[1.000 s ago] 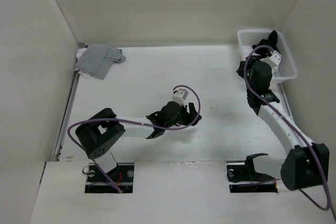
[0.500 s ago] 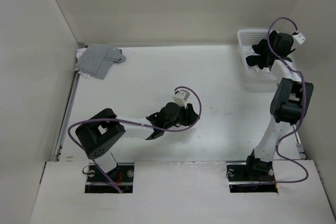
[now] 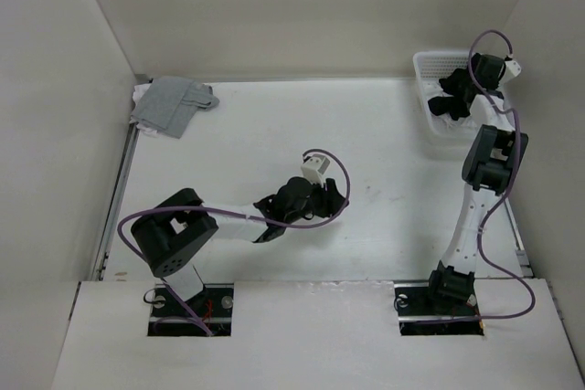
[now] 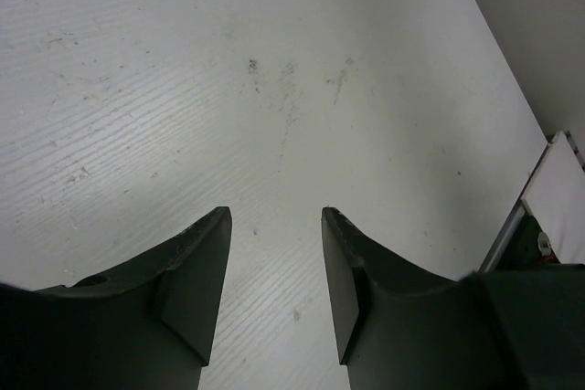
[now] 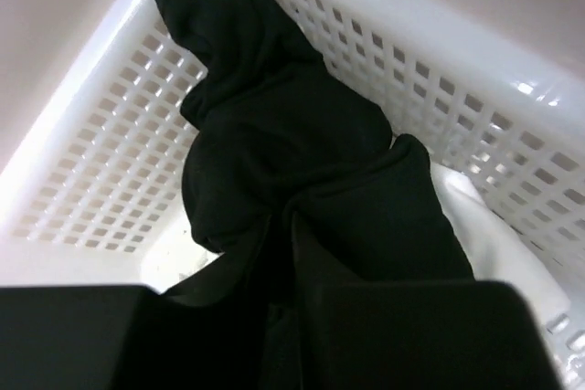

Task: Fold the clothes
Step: Grab the tank top from the pile

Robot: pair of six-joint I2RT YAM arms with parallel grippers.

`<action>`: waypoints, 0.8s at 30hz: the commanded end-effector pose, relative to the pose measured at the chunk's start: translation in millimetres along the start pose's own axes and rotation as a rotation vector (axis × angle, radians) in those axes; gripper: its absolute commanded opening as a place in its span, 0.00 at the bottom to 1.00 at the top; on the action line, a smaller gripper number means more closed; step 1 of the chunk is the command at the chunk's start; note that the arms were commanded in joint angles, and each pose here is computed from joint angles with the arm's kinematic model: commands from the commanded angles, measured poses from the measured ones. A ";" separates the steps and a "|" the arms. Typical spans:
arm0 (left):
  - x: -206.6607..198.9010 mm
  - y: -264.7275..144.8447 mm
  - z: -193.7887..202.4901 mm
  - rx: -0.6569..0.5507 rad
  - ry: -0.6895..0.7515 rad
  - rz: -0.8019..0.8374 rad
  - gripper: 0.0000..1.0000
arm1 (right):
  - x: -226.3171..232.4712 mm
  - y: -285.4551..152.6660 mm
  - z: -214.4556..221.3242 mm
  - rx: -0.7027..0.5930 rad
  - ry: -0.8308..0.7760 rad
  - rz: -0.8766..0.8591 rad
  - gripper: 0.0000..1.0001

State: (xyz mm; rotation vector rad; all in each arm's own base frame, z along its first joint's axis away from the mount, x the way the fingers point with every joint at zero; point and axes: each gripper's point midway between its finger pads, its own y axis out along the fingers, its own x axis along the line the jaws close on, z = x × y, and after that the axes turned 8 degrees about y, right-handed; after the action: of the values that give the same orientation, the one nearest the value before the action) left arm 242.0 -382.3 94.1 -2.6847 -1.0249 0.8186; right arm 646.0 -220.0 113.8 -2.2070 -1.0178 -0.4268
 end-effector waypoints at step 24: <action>96.4 -63.0 -79.6 -0.294 -0.174 -0.233 0.43 | 173.9 -562.1 -22.8 -0.047 0.175 -1.162 0.03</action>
State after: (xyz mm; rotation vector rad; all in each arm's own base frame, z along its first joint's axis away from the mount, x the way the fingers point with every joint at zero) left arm 280.5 -311.9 98.1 -2.6314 -1.3075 0.8870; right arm 332.0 58.0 555.1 -1.5247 -2.0944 -1.4025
